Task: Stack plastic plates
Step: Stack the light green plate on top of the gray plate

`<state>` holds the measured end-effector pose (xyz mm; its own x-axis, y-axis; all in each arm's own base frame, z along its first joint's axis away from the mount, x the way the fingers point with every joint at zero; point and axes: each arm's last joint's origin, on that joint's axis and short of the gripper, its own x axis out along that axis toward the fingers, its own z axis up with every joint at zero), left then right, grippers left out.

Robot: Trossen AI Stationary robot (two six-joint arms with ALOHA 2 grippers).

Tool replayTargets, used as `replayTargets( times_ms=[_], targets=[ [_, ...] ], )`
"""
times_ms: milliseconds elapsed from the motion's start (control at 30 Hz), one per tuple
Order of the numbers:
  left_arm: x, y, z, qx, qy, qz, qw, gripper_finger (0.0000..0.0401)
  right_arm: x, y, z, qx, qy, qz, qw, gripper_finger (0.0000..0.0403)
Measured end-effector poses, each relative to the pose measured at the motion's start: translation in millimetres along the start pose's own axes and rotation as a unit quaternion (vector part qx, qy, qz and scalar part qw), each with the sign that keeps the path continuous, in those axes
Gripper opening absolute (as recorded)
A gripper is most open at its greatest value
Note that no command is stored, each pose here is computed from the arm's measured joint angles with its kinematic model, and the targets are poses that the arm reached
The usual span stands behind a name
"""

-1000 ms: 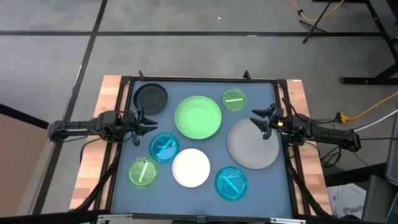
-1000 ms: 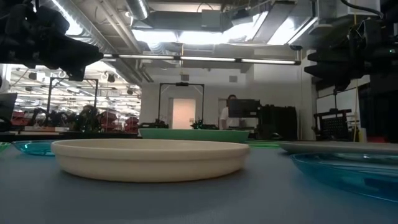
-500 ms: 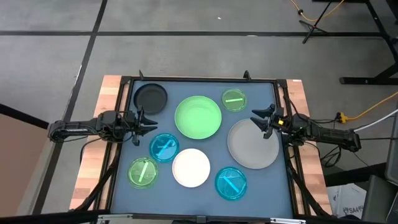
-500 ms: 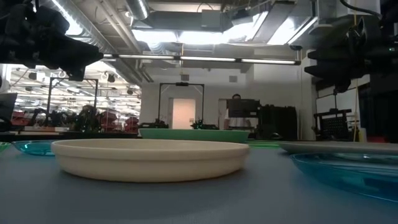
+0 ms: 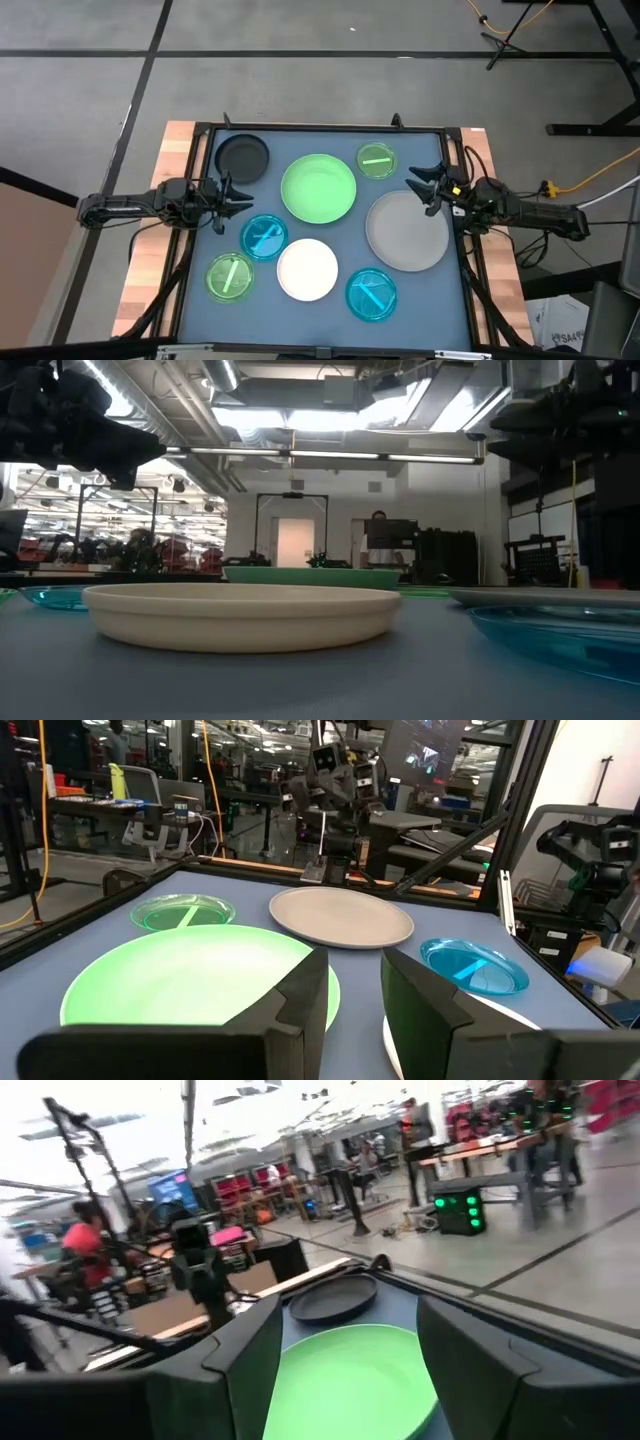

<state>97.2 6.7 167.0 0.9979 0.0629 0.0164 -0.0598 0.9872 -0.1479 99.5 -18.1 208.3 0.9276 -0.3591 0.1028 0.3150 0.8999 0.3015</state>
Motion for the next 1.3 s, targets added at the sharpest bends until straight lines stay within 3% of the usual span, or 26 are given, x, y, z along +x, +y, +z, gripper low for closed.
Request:
replayTargets(
  times_ms=[367, 800, 1300],
  targets=[
    [0, 0, 0, 0.000, 0.000, 0.000, 1.000, 0.0088, 31, 11, 21, -0.024, 0.047, -0.087, 0.995, 0.0223],
    [0, 0, 0, 0.000, 0.000, 0.000, 1.000, 0.0088, 101, 10, 50, -0.041, 0.123, -0.191, 0.973, 0.0223],
    [0, 0, 0, 0.000, 0.000, 0.000, 1.000, 0.0088, 188, -23, 42, -0.026, 0.217, -0.208, 0.953, 0.0223]
  ],
)
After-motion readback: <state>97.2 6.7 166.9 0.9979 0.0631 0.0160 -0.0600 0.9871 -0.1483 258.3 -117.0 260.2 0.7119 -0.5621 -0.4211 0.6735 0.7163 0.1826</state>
